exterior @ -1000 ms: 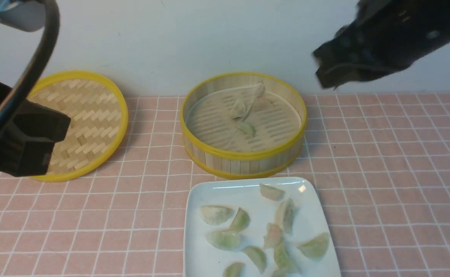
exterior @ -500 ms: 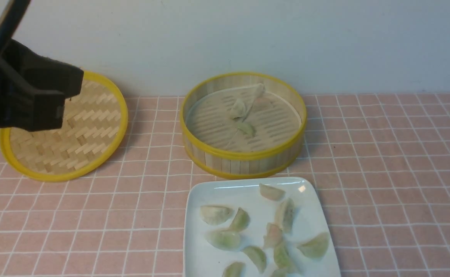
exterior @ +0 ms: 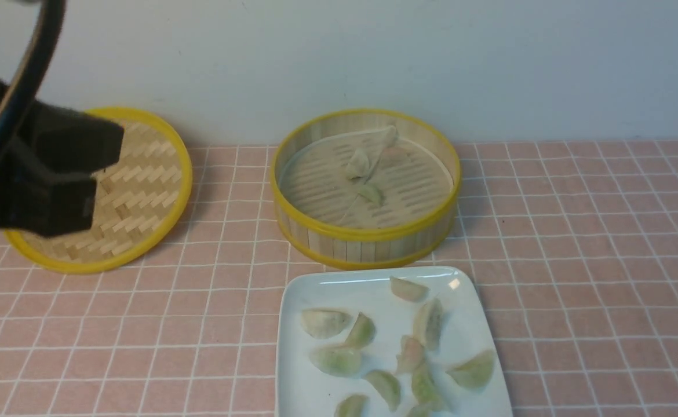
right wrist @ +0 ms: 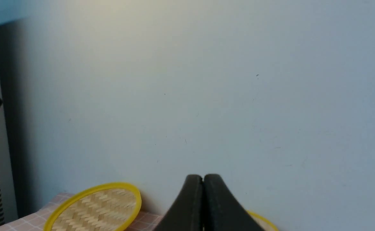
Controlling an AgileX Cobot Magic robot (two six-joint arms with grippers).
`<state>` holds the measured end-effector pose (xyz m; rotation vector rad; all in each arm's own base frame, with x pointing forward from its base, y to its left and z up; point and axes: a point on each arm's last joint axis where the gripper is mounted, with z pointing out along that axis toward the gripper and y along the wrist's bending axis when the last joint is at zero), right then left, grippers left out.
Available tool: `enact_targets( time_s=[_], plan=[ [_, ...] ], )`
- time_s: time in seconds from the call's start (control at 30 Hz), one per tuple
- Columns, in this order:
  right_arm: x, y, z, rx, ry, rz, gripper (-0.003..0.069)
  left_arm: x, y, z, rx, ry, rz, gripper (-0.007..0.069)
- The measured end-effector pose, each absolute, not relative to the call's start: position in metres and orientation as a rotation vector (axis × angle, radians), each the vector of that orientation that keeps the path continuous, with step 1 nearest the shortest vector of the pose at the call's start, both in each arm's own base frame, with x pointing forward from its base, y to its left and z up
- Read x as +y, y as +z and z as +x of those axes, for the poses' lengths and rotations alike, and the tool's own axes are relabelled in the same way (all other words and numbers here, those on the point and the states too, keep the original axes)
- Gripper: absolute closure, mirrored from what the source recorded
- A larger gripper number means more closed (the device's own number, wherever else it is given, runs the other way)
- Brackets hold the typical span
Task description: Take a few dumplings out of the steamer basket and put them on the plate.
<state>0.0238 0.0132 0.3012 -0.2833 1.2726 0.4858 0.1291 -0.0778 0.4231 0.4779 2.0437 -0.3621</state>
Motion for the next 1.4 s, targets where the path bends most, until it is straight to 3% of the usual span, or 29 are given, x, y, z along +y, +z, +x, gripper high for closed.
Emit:
enact_targets(
  time_s=[0.27, 0.47, 1.03, 1.23, 1.27, 1.3, 1.4],
  plan=[
    [0.013, 0.301, 0.024, 1.274, 0.486, -0.284, 0.0673, -0.04, 0.391, 0.068, 1.754, -0.445, 0.391, 0.0631],
    [0.013, 0.301, 0.024, 1.274, 0.487, -0.283, 0.0673, -0.026, 0.377, 0.046, 1.689, -0.462, 0.374, 0.0631],
    [0.013, 0.301, 0.024, 1.274, 0.487, -0.283, 0.0673, -0.021, 0.366, 0.042, 1.666, -0.437, 0.36, 0.0631],
    [0.013, 0.301, 0.024, 1.274, 0.487, -0.283, 0.0673, -0.014, 0.311, 0.044, 1.658, -0.28, 0.233, 0.0631],
    [0.013, 0.301, 0.024, 1.274, 0.487, -0.283, 0.0673, -0.011, 0.282, 0.045, 1.679, -0.202, 0.184, 0.0631],
    [0.013, 0.301, 0.024, 1.274, 0.487, -0.283, 0.0673, -0.01, 0.279, 0.046, 1.681, -0.196, 0.176, 0.0631],
    [0.013, 0.301, 0.024, 1.274, 0.487, -0.283, 0.0673, -0.005, 0.228, 0.049, 1.756, -0.096, 0.078, 0.0631]
  ],
)
